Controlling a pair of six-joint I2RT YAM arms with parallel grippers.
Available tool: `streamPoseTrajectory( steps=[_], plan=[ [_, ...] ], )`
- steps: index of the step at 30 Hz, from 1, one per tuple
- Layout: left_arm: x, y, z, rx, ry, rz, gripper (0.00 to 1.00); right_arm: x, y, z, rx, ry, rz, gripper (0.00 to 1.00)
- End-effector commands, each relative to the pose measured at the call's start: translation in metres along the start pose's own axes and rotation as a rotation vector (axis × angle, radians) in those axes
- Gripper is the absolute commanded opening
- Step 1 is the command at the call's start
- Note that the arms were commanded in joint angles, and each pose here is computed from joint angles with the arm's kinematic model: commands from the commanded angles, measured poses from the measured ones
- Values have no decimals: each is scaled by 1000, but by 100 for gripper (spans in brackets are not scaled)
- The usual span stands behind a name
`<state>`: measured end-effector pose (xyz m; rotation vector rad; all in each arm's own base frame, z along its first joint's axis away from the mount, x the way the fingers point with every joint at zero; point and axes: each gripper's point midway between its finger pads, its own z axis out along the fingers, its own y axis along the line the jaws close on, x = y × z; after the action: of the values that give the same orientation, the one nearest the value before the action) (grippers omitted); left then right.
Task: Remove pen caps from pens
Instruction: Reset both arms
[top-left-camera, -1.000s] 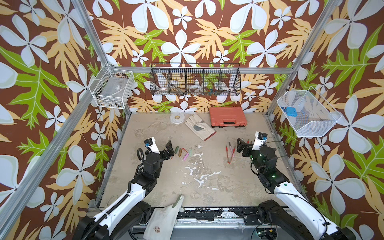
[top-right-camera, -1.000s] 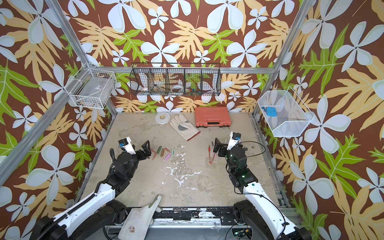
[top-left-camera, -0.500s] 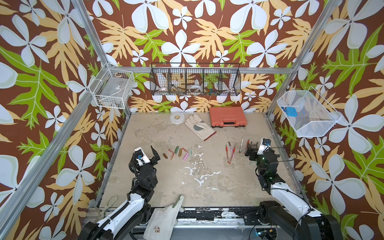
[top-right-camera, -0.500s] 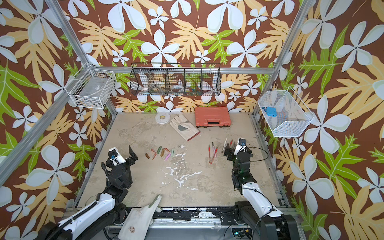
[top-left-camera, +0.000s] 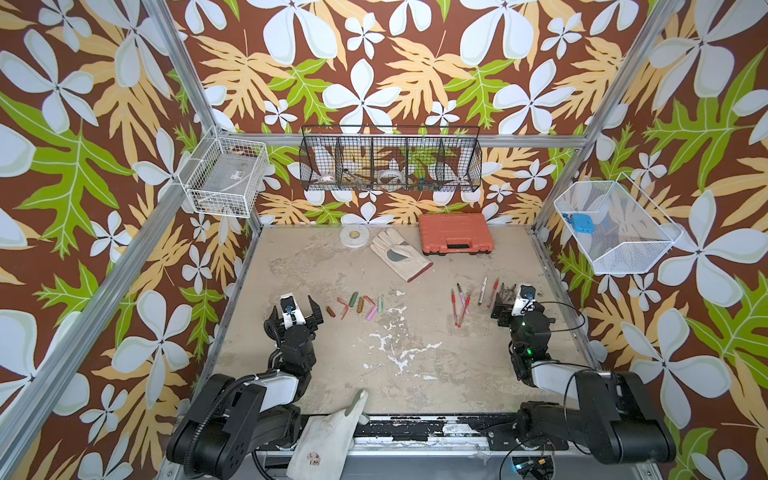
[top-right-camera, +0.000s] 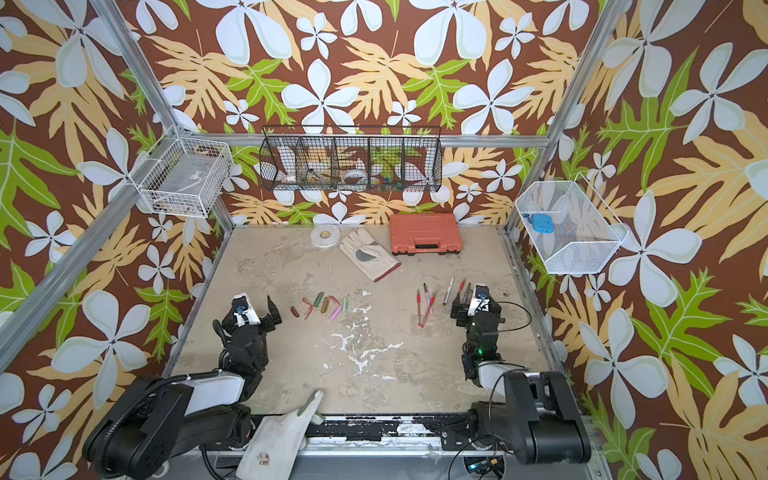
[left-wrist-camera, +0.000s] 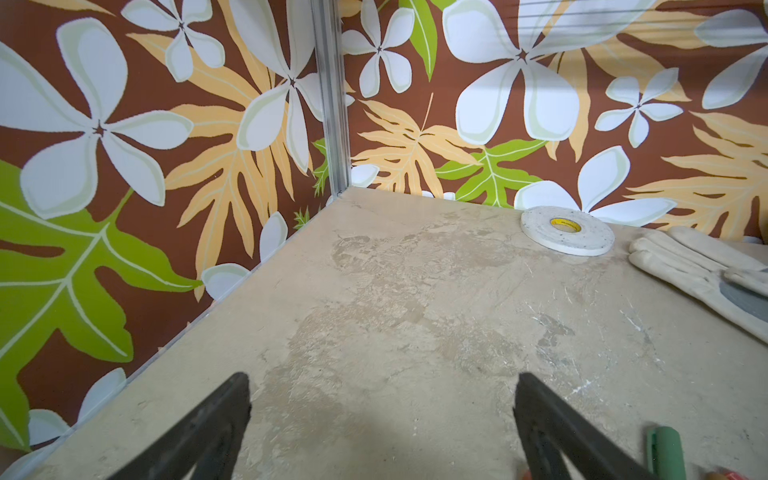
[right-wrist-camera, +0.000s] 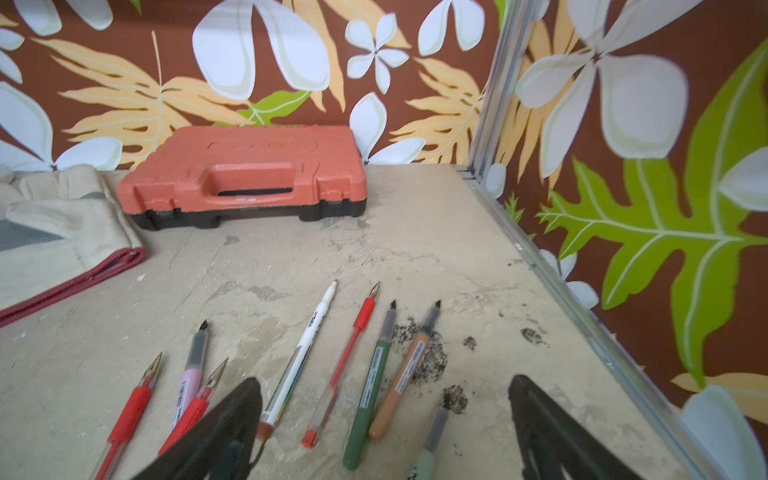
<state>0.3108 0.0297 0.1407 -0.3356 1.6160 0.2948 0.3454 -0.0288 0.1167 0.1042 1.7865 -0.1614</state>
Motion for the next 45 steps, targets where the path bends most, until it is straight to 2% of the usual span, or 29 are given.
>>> streamPoseTrajectory(
  steps=[1,8,10,15,45],
  plan=[
    [-23,-4,2,66,-105,-90,100,-21,8,2,-45,-113,38,90],
    [-4,-31,19,172,-54,-16,100,-12,18,12,-95,-81,13,92],
    [2,-34,22,199,-10,-18,100,-12,19,13,-101,-79,10,93],
    [4,-40,29,247,12,-23,100,-11,22,15,-113,-70,4,100],
    [1,-38,27,247,-5,-22,100,-10,25,16,-124,-65,-9,100]
  ],
)
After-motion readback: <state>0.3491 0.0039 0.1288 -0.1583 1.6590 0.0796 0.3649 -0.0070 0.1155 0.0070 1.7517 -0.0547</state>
